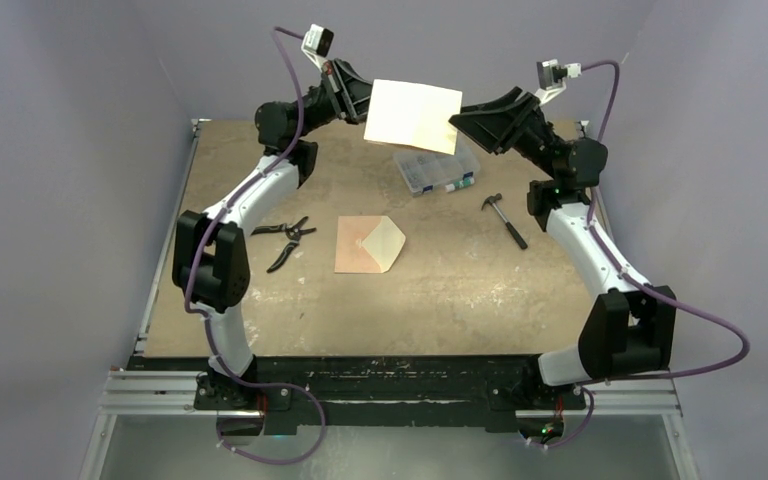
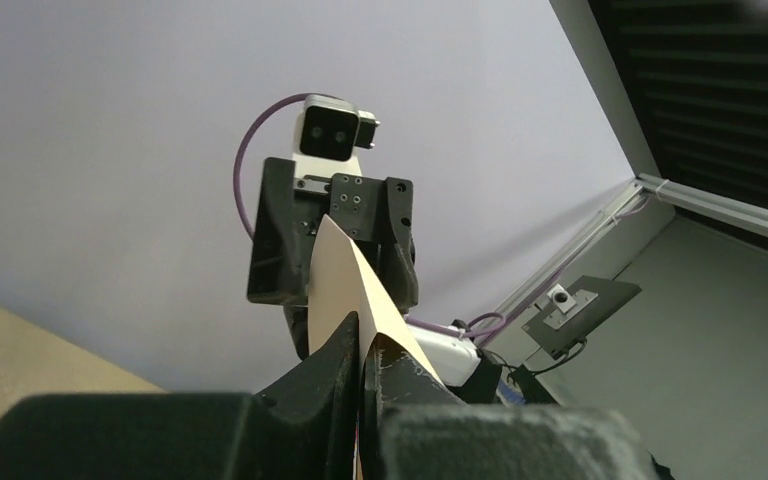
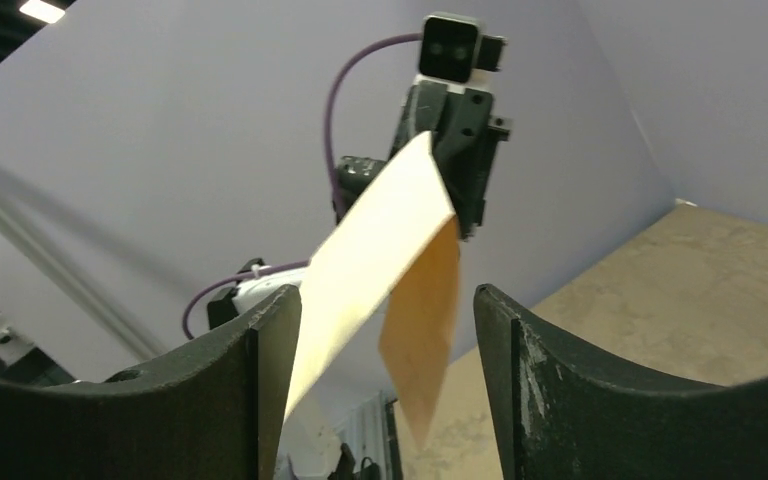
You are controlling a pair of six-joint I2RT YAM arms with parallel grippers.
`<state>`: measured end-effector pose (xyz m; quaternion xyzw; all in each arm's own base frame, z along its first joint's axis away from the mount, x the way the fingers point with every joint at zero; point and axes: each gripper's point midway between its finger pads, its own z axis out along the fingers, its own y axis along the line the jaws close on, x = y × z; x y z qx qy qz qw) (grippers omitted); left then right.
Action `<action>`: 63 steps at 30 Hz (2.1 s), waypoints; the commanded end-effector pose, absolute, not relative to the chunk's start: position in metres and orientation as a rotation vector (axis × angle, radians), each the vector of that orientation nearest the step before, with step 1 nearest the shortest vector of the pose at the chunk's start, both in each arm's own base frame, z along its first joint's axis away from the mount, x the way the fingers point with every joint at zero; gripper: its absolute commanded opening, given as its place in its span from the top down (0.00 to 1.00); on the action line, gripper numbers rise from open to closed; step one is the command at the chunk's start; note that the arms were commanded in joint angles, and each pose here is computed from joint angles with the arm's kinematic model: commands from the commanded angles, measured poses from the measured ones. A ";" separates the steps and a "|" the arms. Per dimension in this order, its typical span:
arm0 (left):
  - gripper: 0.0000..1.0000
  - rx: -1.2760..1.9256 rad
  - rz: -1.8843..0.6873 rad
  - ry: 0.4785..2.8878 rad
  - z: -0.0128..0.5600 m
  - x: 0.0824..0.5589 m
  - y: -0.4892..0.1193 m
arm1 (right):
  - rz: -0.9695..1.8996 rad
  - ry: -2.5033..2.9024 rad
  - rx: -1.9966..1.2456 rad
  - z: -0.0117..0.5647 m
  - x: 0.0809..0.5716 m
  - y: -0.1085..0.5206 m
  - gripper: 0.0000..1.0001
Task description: Place the letter into the envelope and seal it
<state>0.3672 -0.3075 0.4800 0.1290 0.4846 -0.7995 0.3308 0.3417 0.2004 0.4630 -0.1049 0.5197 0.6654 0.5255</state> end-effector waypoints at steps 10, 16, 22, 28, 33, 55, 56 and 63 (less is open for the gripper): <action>1.00 0.323 -2.010 1.242 0.489 0.358 -0.299 | 1.658 1.276 -0.235 0.489 0.340 0.210 0.65; 1.00 0.346 -1.920 1.288 0.481 0.364 -0.302 | 1.656 1.443 -0.072 0.474 0.363 0.210 0.52; 1.00 0.348 -1.887 1.304 0.480 0.368 -0.303 | 1.642 1.450 -0.075 0.472 0.364 0.210 0.69; 0.94 0.352 -1.849 1.329 0.475 0.370 -0.302 | 1.634 1.314 -0.131 0.498 0.348 0.205 1.00; 0.62 0.300 -1.638 1.502 0.438 0.389 -0.295 | 1.609 1.192 -0.160 0.520 0.340 0.199 1.00; 0.36 0.238 -1.260 1.402 0.459 0.388 -0.249 | 1.290 1.403 -0.088 0.470 0.379 0.202 1.00; 0.36 0.263 -1.265 1.377 0.466 0.381 -0.261 | 1.327 1.391 -0.093 0.473 0.376 0.205 1.00; 0.35 0.256 -1.255 1.319 0.485 0.375 -0.282 | 1.433 1.358 -0.151 0.485 0.360 0.221 1.00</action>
